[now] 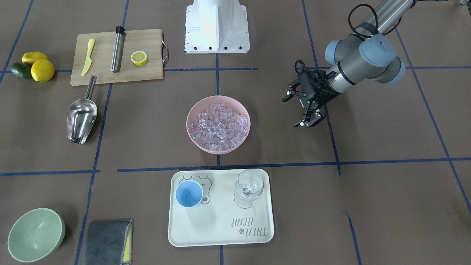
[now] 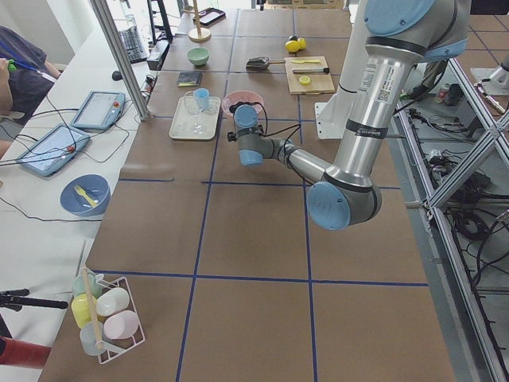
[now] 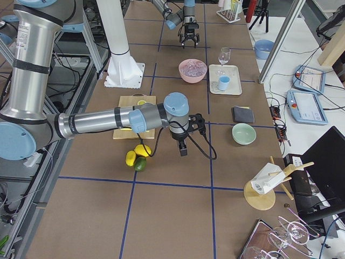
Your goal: Put ice in cup with scoop
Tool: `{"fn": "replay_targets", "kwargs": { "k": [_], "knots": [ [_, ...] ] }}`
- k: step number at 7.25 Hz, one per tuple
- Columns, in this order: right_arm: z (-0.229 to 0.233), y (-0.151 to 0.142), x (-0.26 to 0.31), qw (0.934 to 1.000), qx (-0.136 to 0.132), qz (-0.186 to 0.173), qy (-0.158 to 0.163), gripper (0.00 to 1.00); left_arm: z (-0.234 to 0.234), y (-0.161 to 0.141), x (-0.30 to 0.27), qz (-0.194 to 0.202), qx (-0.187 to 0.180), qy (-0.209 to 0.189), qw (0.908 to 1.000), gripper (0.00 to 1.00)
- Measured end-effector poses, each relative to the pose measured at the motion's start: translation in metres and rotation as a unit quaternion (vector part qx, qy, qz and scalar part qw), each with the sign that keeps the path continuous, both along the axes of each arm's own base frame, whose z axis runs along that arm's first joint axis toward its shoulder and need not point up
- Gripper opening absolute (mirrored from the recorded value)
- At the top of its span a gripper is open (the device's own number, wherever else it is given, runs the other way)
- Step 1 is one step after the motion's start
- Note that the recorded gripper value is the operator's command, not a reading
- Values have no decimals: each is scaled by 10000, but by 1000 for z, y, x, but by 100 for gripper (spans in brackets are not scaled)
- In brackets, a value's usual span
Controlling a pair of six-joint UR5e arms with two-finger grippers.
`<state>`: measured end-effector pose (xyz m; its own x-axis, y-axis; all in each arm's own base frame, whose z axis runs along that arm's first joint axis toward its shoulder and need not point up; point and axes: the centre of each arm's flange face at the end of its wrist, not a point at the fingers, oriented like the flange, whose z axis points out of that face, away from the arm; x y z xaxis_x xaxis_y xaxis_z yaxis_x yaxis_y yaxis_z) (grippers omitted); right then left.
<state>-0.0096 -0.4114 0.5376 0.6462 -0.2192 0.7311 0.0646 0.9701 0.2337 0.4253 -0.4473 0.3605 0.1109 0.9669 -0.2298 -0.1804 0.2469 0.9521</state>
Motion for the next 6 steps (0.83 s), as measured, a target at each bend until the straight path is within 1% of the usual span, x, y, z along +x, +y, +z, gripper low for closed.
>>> {"fn": "replay_targets", "kwargs": {
  "k": [1,2,3,5,6],
  "knots": [
    [-7,2,-15,9997,-103,174,-125,100,-9,13,27,150,54,33,9999,100],
    [-13,3,-29,9991,-202,279,-227,100,-19,23,49,173,155,108,9997,100],
    [-17,4,-40,9986,-273,331,-298,100,-26,28,65,104,279,218,9993,100],
    [-23,6,-55,9981,-343,356,-375,100,-24,25,80,-22,414,317,9986,100],
    [-26,7,-59,9980,-351,344,-393,100,-22,17,81,-105,544,285,9981,100]
  ]
}}
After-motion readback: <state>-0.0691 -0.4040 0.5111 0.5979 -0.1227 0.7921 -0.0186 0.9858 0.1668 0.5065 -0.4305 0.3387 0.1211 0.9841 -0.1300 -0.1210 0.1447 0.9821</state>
